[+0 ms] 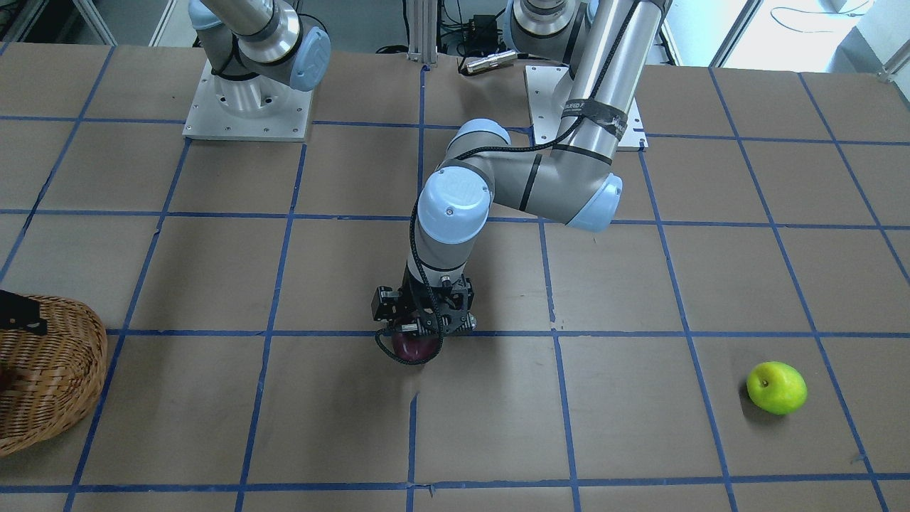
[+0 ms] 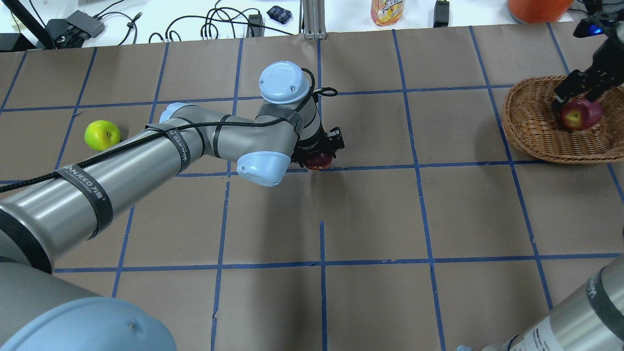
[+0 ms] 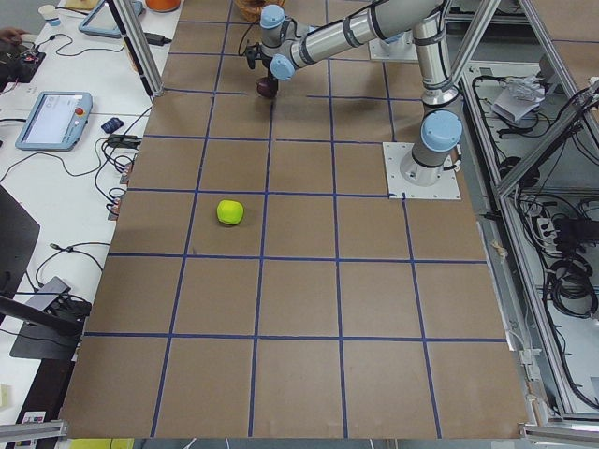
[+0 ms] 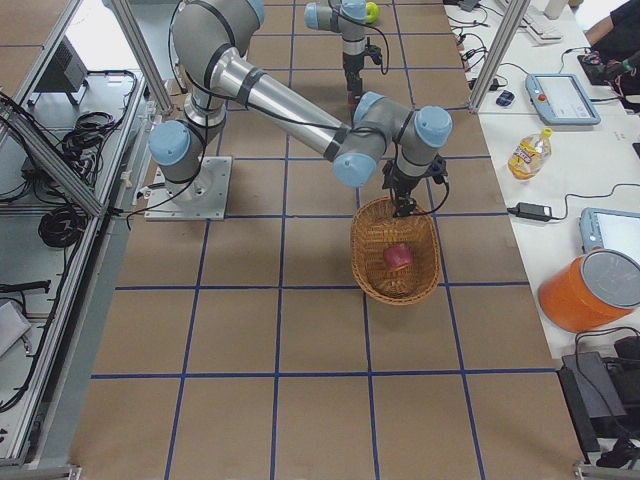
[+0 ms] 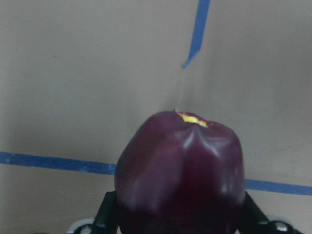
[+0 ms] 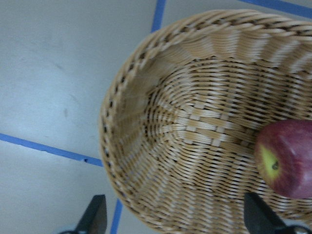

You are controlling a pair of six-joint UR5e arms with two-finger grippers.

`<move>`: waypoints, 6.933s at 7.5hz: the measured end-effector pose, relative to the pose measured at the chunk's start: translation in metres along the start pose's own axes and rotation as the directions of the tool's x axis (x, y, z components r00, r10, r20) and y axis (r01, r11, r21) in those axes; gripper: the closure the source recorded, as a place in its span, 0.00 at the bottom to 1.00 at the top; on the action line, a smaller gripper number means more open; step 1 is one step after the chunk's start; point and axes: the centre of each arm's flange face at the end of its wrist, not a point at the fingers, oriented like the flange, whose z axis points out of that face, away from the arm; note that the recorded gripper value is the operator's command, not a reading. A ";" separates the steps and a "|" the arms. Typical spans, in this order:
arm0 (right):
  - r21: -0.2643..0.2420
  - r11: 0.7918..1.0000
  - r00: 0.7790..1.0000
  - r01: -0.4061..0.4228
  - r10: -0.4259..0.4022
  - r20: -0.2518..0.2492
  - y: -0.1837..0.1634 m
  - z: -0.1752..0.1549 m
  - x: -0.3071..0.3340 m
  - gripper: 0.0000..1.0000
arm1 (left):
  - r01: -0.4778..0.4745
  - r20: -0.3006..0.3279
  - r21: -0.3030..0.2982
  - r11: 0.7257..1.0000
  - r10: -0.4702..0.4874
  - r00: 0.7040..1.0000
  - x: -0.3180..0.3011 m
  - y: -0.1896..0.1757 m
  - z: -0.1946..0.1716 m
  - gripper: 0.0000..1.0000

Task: Put all apples into basket
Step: 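Set the dark apple at table center with left while right returns, then grasp the dark apple with right while left grasps the green apple, then drop the dark apple into the basket while left lifts green apple, then set the green apple at table center with left while right withdraws, then reach the right gripper to the green apple while left retracts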

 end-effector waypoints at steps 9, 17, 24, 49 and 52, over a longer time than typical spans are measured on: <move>0.045 0.917 0.918 -0.396 0.397 -0.014 -0.046 0.047 -0.406 0.00 | -0.226 0.067 -0.131 0.965 0.236 0.969 -0.471 -0.174 -0.179 0.00; 0.114 0.902 0.907 -0.417 0.422 -0.017 -0.059 0.154 -0.488 0.00 | -0.342 -0.053 -0.064 0.937 0.339 0.939 -0.556 -0.215 -0.086 0.00; 0.171 0.903 0.916 -0.395 0.401 -0.005 -0.060 0.116 -0.453 0.46 | -0.355 -0.046 -0.059 0.933 0.353 0.934 -0.557 -0.219 -0.077 0.80; 0.144 0.932 0.943 -0.333 0.326 0.069 -0.008 0.069 -0.335 0.00 | -0.261 0.124 -0.049 0.964 0.266 0.956 -0.176 -0.069 -0.229 0.00; 0.131 0.896 0.903 -0.424 0.407 0.137 -0.018 0.074 -0.423 0.00 | -0.265 0.131 -0.053 0.963 0.269 0.954 -0.194 -0.036 -0.290 0.00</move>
